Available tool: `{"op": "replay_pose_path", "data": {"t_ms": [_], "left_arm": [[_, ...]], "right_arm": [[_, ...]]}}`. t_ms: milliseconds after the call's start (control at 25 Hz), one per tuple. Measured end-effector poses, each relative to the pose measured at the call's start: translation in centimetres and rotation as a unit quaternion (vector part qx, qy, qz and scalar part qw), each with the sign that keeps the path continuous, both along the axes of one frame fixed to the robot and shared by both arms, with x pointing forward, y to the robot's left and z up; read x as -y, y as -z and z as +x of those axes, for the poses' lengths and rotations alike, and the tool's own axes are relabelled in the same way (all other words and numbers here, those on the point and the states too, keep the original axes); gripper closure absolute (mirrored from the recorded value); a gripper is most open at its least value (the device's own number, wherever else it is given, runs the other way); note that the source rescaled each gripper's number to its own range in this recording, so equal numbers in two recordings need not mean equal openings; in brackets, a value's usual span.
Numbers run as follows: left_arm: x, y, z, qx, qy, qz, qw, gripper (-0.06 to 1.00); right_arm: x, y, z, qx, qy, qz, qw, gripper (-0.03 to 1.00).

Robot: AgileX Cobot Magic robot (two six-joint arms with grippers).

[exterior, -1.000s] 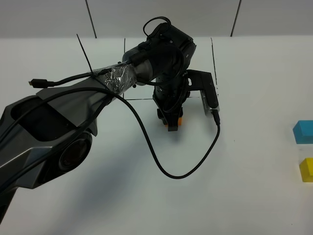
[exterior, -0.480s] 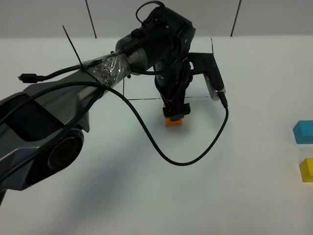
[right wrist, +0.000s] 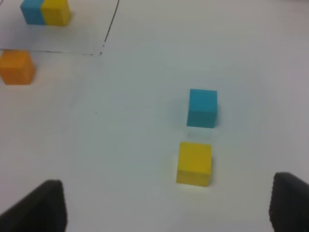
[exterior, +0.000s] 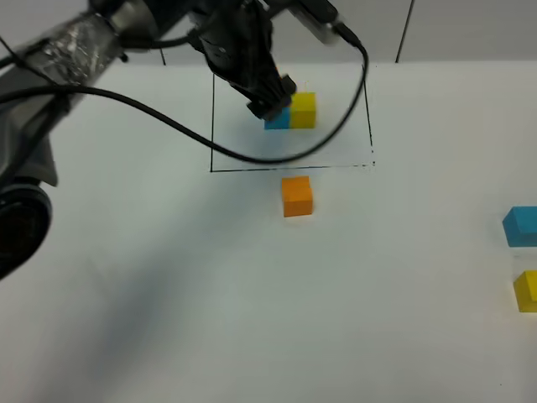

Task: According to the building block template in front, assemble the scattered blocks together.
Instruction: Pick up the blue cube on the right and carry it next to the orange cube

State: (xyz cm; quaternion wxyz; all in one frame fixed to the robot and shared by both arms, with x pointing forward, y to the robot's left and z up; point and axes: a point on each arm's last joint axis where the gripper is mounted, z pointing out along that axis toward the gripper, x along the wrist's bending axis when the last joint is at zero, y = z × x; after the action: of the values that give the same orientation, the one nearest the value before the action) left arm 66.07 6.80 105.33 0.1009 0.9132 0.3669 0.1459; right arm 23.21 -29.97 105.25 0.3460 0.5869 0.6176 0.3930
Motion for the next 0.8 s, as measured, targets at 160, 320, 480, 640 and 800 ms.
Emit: {"op": "replay_pose_path", "data": {"t_ms": [160, 320, 480, 640, 800], "left_arm": [[-6.3, -2.5, 0.3, 0.004, -0.088, -0.011, 0.996, 0.11], [-13.3, -3.7, -1.8, -0.022, -0.165, -0.010, 0.986, 0.11], [-19.3, -4.5, -6.7, -0.048, -0.243, -0.039, 0.968, 0.11], [-21.2, -5.9, -13.4, 0.002, -0.259, -0.067, 0.963, 0.12], [-21.6, -7.1, -19.7, 0.078, -0.266, -0.102, 0.955, 0.12]], "right_arm": [[0.0, 0.0, 0.0, 0.000, 0.000, 0.000, 1.000, 0.25], [0.0, 0.0, 0.0, 0.000, 0.000, 0.000, 1.000, 0.25], [0.0, 0.0, 0.0, 0.000, 0.000, 0.000, 1.000, 0.25], [0.0, 0.0, 0.0, 0.000, 0.002, 0.003, 1.000, 0.25], [0.0, 0.0, 0.0, 0.000, 0.002, 0.004, 1.000, 0.25]]}}
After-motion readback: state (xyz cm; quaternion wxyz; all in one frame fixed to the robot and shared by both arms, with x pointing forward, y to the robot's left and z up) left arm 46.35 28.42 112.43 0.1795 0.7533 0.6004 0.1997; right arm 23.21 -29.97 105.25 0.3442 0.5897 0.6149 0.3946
